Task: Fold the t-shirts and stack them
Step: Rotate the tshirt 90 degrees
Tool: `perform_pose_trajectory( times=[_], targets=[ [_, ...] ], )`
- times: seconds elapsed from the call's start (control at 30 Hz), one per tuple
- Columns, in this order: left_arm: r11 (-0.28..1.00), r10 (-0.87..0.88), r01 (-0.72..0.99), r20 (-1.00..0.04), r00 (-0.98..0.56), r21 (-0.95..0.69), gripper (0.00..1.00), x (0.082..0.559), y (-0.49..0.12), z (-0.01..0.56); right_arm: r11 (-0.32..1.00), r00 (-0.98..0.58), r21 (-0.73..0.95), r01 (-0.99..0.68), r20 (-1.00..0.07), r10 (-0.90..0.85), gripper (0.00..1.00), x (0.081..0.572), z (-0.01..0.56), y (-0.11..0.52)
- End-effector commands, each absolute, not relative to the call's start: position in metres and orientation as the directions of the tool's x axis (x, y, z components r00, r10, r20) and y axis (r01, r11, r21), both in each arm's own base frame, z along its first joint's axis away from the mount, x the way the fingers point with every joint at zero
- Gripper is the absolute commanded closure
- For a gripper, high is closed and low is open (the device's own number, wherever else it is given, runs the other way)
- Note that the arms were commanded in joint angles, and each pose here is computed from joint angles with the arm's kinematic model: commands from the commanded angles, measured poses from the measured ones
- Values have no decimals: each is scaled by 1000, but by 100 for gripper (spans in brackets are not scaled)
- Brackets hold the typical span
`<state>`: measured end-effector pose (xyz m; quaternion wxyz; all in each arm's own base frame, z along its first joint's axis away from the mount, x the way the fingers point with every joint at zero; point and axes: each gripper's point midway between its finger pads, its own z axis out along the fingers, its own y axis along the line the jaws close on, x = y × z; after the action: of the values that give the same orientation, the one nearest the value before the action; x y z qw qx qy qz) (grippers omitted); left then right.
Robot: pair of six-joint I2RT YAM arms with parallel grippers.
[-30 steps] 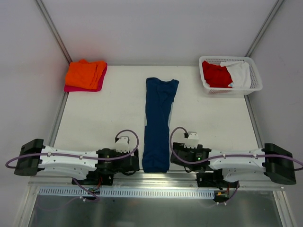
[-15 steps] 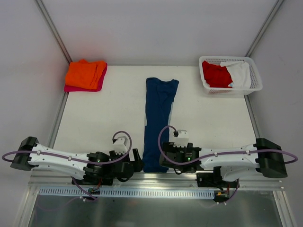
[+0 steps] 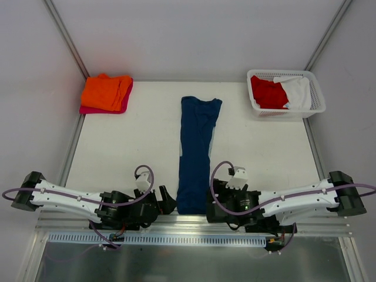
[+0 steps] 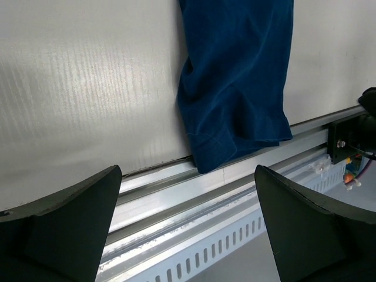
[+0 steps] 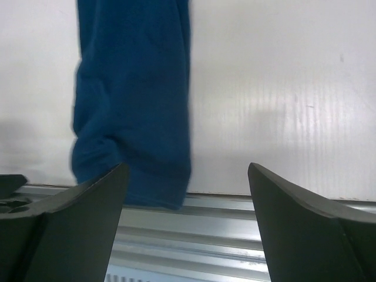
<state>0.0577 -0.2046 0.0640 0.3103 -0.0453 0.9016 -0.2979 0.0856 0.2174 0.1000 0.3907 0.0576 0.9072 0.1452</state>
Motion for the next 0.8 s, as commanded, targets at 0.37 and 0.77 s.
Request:
perform_pose_trajectory(
  times=[0.37, 0.77],
  targets=[
    [450, -327, 365, -531, -782, -815, 1, 46, -239, 73, 1000, -571, -26, 6, -821, -18, 0, 69, 42, 203],
    [520, -81, 631, -769, -635, -576, 1, 40, -244, 118, 806, -513, 192, -560, -844, -156, 1, 77, 141, 204]
  ],
)
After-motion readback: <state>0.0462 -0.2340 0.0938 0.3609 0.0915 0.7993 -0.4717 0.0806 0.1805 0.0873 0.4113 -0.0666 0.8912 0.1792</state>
